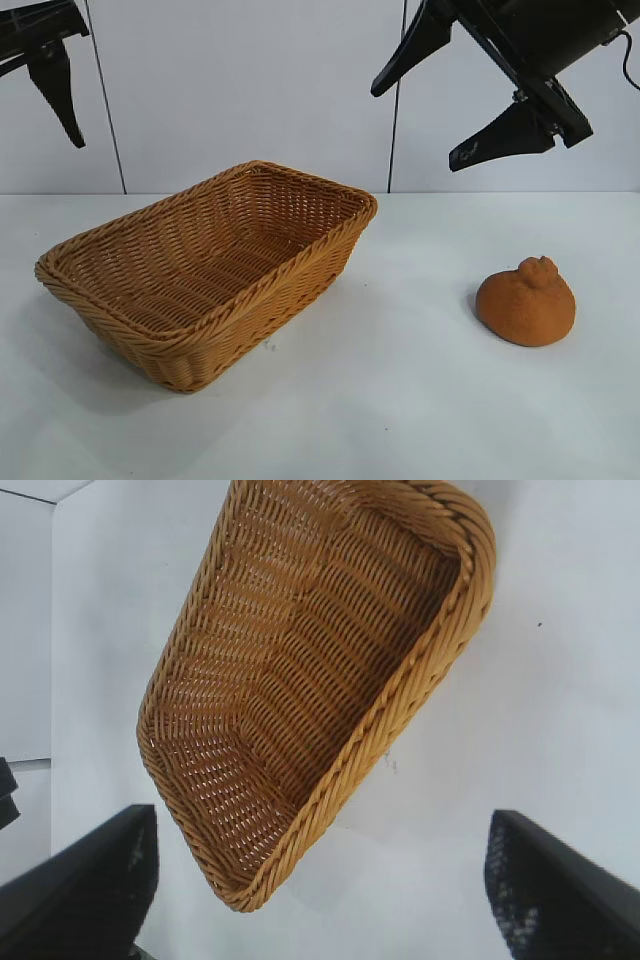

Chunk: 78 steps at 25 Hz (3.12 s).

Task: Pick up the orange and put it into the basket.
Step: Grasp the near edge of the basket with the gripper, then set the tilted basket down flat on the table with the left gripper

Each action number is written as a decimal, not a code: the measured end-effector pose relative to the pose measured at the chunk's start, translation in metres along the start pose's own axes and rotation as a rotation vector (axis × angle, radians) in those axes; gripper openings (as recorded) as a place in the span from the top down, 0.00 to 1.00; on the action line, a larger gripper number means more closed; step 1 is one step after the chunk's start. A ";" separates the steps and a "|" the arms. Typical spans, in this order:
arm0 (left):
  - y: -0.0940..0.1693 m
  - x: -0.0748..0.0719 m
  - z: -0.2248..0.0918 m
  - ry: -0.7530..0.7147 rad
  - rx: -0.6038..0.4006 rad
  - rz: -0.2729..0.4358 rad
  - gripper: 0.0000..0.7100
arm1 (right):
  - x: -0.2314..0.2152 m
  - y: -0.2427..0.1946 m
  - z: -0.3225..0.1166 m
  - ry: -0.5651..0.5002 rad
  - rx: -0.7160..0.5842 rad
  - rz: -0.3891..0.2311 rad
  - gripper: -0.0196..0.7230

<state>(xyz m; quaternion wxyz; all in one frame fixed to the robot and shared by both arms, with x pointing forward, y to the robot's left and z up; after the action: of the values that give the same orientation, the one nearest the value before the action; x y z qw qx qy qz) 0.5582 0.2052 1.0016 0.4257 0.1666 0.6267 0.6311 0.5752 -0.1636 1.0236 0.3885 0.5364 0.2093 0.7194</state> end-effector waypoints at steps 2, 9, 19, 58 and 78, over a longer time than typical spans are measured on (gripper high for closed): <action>-0.012 0.000 0.000 0.013 0.016 0.019 0.17 | 0.000 0.000 0.000 0.000 0.001 0.000 0.16; -0.065 0.005 0.001 0.092 0.067 0.108 0.17 | 0.000 0.000 0.000 0.000 0.001 0.000 0.16; -0.117 0.009 -0.008 0.212 0.141 0.110 0.17 | 0.000 0.000 0.000 0.001 0.002 0.000 0.16; -0.073 -0.037 0.037 -0.274 0.281 -0.041 0.88 | 0.000 0.000 -0.002 0.001 0.015 0.003 0.16; -0.098 -0.044 0.024 -0.524 0.310 -0.015 0.88 | 0.000 0.000 -0.002 0.001 0.015 0.003 0.16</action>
<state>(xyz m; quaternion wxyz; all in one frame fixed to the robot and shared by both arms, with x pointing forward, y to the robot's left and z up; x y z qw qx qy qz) 0.6339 0.1737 0.9285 0.5471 0.3821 0.5857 0.4600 0.5736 -0.1632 1.0233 0.3832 0.5394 0.2141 0.7186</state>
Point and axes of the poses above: a point on each arm's last joint axis where the gripper is mounted, y pointing back along that axis away from the gripper, x along the wrist's bending axis when the last joint is at zero, z = x × y, the point moved 2 cm from there along -y, pointing out along that axis toward the gripper, and after that the axes turned 1 degree about y, right-handed, at the moved point
